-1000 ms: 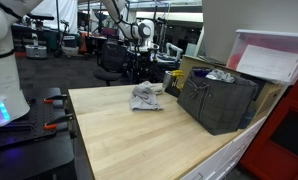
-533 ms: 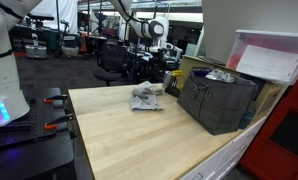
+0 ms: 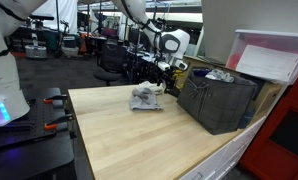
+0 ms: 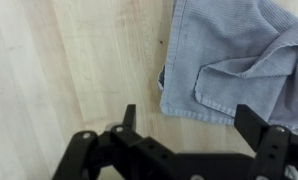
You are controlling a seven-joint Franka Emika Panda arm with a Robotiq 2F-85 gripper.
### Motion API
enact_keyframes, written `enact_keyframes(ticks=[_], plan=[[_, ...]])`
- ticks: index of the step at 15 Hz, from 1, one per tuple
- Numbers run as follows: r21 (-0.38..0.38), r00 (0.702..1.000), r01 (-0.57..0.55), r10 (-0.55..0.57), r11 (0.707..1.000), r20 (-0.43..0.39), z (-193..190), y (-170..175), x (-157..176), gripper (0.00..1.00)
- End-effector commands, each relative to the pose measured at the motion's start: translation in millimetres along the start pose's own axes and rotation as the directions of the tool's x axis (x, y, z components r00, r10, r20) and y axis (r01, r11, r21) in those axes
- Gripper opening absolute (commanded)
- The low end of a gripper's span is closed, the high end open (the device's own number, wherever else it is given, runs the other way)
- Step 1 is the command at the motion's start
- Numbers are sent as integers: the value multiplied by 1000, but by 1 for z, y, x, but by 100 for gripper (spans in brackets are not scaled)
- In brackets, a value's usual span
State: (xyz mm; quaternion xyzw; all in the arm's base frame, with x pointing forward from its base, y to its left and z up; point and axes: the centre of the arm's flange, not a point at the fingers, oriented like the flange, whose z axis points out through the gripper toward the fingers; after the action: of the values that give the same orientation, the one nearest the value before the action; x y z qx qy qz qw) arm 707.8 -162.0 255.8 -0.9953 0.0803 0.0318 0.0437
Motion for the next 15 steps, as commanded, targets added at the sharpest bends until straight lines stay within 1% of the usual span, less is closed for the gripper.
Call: enact_keyframes(ticks=[1, 5, 8, 13, 14, 15], plan=[[92, 999, -28, 24, 995, 47, 35, 1, -7, 100], [147, 993, -64, 49, 987, 109, 87, -10, -15, 100], [172, 987, -84, 59, 981, 147, 119, -16, -24, 100], [172, 977, -132, 99, 976, 188, 151, -10, -38, 100], [171, 975, -143, 109, 975, 193, 155, -9, -39, 75], [170, 974, -147, 113, 974, 196, 157, -7, -41, 74]])
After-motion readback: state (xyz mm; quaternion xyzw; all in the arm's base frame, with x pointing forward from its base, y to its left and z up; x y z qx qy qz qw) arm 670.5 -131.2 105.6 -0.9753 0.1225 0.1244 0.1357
